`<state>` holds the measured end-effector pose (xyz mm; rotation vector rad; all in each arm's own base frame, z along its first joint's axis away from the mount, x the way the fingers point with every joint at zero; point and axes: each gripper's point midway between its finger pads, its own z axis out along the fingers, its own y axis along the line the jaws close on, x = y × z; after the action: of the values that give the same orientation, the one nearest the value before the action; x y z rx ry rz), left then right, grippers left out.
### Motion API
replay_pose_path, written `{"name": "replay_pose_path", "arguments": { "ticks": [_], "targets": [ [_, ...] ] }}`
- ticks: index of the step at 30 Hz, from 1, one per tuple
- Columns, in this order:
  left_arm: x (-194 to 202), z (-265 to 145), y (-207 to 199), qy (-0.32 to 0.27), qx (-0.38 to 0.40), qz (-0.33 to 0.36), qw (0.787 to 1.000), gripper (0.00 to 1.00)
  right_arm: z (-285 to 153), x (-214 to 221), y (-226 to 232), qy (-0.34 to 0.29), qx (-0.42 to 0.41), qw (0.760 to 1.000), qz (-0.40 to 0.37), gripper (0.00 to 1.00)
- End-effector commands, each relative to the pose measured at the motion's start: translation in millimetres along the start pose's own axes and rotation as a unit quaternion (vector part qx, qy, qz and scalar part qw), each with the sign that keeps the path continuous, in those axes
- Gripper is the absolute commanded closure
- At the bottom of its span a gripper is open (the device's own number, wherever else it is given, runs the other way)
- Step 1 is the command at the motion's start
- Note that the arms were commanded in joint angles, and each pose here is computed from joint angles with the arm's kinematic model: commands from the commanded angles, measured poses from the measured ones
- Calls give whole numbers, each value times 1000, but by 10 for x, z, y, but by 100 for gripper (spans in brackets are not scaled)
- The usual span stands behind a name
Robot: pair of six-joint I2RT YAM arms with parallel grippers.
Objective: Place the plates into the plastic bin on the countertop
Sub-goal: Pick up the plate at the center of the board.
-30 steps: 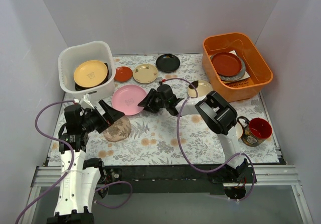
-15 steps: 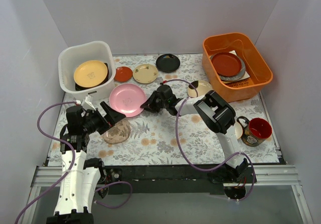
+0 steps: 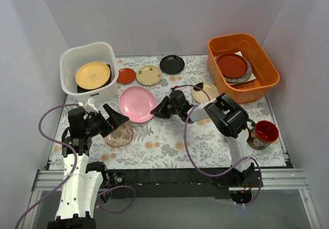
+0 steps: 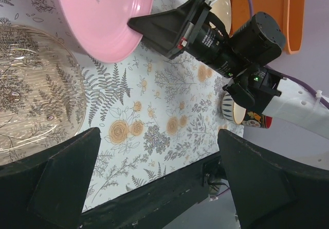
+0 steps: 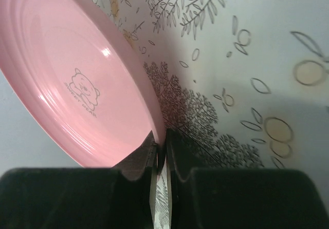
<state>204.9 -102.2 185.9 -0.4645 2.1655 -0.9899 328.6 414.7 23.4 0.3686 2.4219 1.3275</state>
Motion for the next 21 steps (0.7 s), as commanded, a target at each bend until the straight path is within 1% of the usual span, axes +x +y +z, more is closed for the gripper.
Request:
{"name": "replay_pose_path", "arguments": {
  "ticks": [1, 4, 5, 6, 8, 9, 11, 12, 18, 21],
  "targets": [
    [15, -7, -2, 1, 2, 8, 1000, 2, -231, 99, -603, 15, 82, 997, -4, 96],
    [-31, -35, -45, -5, 1, 12, 1000, 2, -358, 23, -470, 7, 71, 997, -22, 98],
    [-43, -36, -38, -7, -4, 10, 1000, 3, -387, 11, -427, 7, 67, 997, -39, 98],
    [-58, -43, -48, -9, -3, 10, 1000, 3, -448, -18, -314, 3, 58, 997, -49, 98],
    [-75, -43, -51, -12, -5, 13, 1000, 7, -536, -12, -280, 5, 61, 996, -69, 99],
    [-68, -28, -31, -7, -8, 9, 1000, 7, -606, -49, -143, -2, 48, 996, -79, 99],
    [-80, -30, -43, -5, -9, 12, 1000, 9, -695, -46, -77, -2, 44, 995, -90, 99],
    [-88, -23, -27, -5, -14, 11, 1000, 9, -781, -67, 31, -8, 33, 994, -101, 99],
    [-169, -1, -87, -9, -6, 11, 1000, 10, -1106, -84, 383, -24, -6, 992, -125, 99],
    [-184, 35, -84, -7, -3, 8, 1000, 10, -1211, -44, 553, -15, -31, 991, -130, 99]
  ]
}}
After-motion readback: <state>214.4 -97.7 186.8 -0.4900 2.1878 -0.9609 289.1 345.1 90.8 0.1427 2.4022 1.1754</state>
